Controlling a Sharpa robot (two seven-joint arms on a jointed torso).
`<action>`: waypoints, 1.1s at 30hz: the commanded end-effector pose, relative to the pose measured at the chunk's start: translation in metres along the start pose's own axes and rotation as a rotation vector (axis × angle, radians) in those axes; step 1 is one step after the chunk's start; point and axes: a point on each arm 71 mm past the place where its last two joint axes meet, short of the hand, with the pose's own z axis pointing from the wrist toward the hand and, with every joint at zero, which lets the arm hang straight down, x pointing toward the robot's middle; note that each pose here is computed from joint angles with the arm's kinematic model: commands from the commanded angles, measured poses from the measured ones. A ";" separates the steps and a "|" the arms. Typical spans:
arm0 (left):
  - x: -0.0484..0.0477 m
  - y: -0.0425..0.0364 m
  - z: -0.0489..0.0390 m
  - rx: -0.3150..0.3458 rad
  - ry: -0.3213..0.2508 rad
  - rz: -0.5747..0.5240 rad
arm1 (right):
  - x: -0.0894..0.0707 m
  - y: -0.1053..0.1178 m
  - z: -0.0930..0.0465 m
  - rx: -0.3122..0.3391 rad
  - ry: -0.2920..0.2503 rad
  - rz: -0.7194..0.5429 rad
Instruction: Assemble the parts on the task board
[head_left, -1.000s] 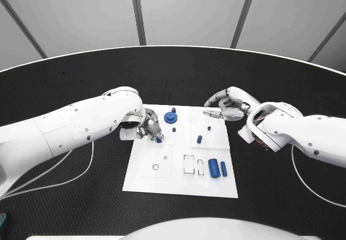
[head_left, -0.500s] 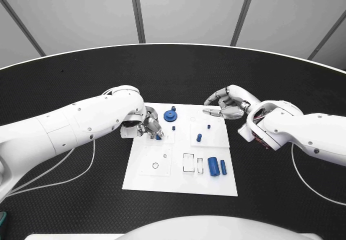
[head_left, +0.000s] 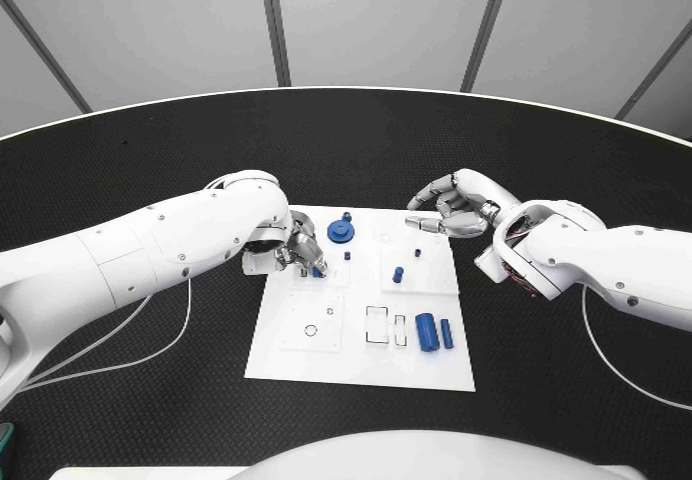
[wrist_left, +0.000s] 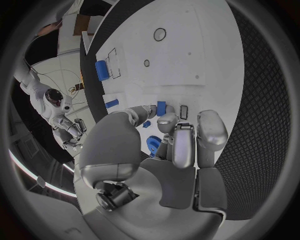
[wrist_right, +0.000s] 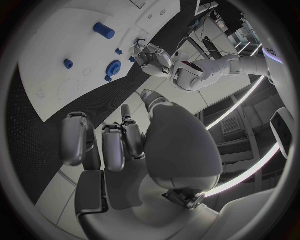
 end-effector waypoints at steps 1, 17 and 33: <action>0.0005 -0.0007 0.0006 0.001 0.001 0.000 | 0.000 0.000 0.000 0.000 0.000 0.000; 0.0009 -0.0020 0.0051 -0.003 -0.022 -0.025 | 0.000 0.000 0.000 -0.002 -0.001 0.000; -0.0020 -0.0028 0.0059 -0.004 -0.062 -0.055 | 0.000 0.000 0.000 -0.004 -0.001 0.000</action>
